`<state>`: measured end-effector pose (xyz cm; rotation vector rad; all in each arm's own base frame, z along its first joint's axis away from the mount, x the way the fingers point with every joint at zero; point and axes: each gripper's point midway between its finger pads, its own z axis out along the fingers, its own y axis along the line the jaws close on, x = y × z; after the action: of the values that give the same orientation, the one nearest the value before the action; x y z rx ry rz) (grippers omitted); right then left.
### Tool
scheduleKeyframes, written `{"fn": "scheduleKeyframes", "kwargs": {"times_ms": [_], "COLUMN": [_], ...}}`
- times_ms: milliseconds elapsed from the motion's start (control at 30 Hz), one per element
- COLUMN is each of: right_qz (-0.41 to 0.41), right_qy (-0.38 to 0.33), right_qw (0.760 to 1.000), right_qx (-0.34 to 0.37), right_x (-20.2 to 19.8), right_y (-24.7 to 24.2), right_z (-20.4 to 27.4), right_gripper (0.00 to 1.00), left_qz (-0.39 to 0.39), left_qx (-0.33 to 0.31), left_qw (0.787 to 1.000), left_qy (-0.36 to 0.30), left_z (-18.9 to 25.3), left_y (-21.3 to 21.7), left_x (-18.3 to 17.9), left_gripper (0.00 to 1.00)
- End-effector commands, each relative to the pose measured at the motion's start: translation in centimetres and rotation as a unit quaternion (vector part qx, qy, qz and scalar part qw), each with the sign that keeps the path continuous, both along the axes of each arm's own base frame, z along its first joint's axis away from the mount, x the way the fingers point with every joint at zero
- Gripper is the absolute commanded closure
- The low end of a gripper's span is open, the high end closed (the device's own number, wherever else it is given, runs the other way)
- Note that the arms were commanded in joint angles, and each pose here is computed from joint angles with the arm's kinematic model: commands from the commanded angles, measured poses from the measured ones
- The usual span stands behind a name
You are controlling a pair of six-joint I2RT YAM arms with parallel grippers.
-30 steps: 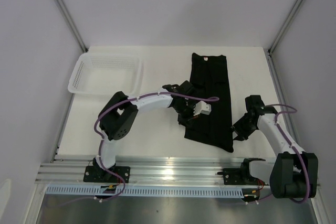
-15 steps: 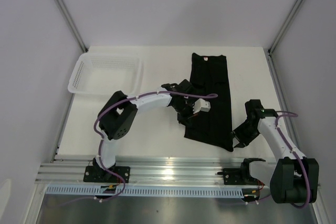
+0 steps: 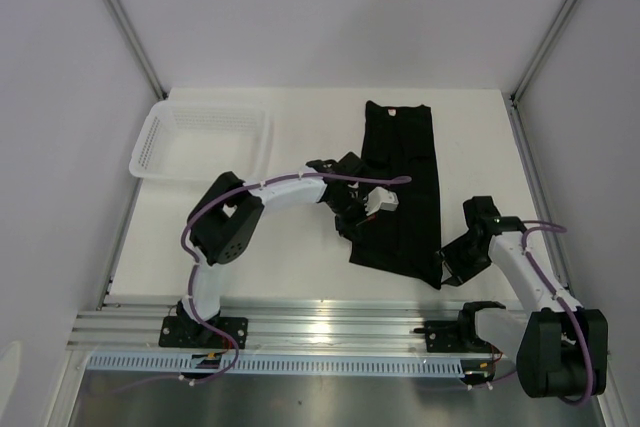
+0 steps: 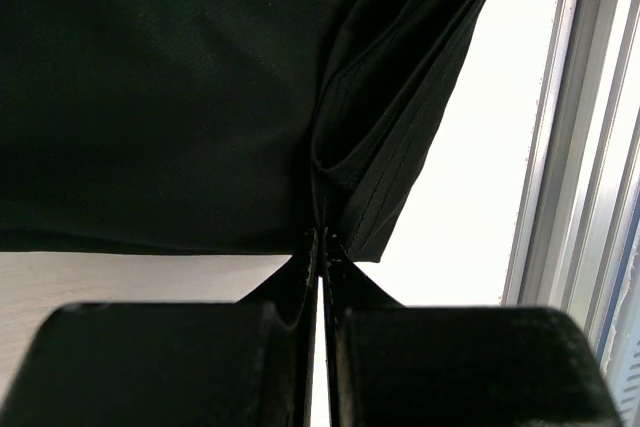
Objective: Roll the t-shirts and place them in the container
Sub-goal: Roll the tshirt
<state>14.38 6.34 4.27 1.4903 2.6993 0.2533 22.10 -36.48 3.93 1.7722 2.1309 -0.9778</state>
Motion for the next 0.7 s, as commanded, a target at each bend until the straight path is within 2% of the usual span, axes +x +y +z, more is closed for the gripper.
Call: {"fn": "scheduleKeyframes", "kwargs": {"times_ms": [0,167,333,500,600,667], "right_qz": [-0.011,0.005,0.023,0.01,-0.007,-0.003], "right_qy": [-0.006,0.014,0.005,0.001,-0.01,-0.012], "right_qw": [1.0,1.0,0.999,1.0,1.0,1.0], "right_qx": [-0.003,-0.015,-0.043,-0.022,0.024,0.019], "right_x": [0.3,-0.4,0.2,-0.3,0.0,0.1], "right_y": [0.0,-0.4,-1.3,-0.5,1.2,1.2], "right_z": [0.1,0.4,1.6,-0.1,-1.0,-0.9], "right_gripper": [0.52,0.52,0.5,0.5,0.51,0.51], "left_qz": [0.012,0.016,0.02,0.026,0.024,0.024], "left_qx": [-0.002,0.003,0.005,0.007,0.005,0.004], "left_qw": [1.0,1.0,1.0,0.999,1.0,1.0], "left_qy": [0.011,0.011,0.01,0.018,0.019,0.018], "left_z": [-0.2,-0.4,-0.6,-0.8,-0.7,-0.6], "left_y": [0.2,0.4,0.5,0.6,0.6,0.5], "left_x": [0.2,0.5,0.7,0.7,0.6,0.7], "left_gripper": [0.99,0.99,0.99,0.99,0.99,0.99]}}
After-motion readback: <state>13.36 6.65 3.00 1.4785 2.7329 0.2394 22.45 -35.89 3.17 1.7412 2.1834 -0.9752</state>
